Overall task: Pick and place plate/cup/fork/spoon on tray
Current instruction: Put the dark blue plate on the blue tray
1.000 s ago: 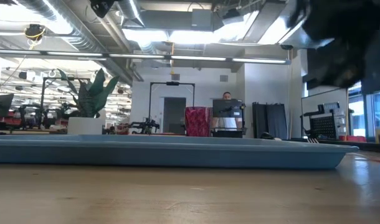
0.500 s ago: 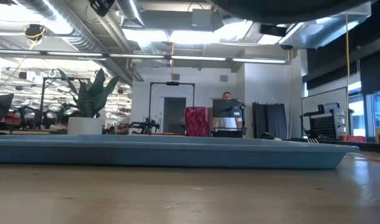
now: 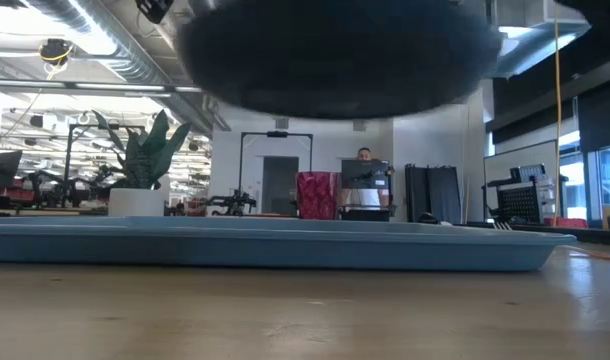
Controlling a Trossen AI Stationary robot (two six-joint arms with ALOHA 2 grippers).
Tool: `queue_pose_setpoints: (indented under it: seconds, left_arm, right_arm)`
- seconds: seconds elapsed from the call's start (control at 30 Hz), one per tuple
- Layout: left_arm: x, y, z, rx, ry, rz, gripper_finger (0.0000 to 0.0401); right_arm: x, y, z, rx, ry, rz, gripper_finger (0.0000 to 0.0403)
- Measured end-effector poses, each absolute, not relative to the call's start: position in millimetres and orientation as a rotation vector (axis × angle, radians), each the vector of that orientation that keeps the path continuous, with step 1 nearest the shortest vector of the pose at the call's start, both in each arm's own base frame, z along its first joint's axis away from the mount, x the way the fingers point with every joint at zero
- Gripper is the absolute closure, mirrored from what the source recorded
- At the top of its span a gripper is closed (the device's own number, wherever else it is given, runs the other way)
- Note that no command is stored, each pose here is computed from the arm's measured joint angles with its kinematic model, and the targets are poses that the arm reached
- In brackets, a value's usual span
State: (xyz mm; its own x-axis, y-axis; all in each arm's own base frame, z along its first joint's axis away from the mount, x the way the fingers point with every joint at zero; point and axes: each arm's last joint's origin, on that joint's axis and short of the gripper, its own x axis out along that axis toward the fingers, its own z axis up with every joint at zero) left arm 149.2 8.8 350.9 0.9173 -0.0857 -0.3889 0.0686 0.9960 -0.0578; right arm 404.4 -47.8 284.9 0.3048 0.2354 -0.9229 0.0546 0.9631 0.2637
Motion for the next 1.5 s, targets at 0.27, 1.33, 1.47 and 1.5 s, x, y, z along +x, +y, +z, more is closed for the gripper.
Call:
queue_pose_setpoints:
  seconds: [0.27,1.33,1.47,1.5]
  left_arm:
    - [145,9,352,-0.041,0.392,-0.070,0.0401]
    - [144,10,352,-0.032,0.398,-0.027,0.0401]
    - [144,10,352,-0.031,0.399,-0.026,0.0401]
    - [144,10,352,-0.032,0.398,-0.025,0.0401]
  right_arm:
    - [435,-97,254,0.226,1.259,0.068,0.0394]
    - [471,-127,169,0.212,1.264,0.091,0.0350]
    - [470,-126,169,0.228,1.267,0.107,0.0346]
    - [470,-126,169,0.233,1.268,0.111,0.0345]
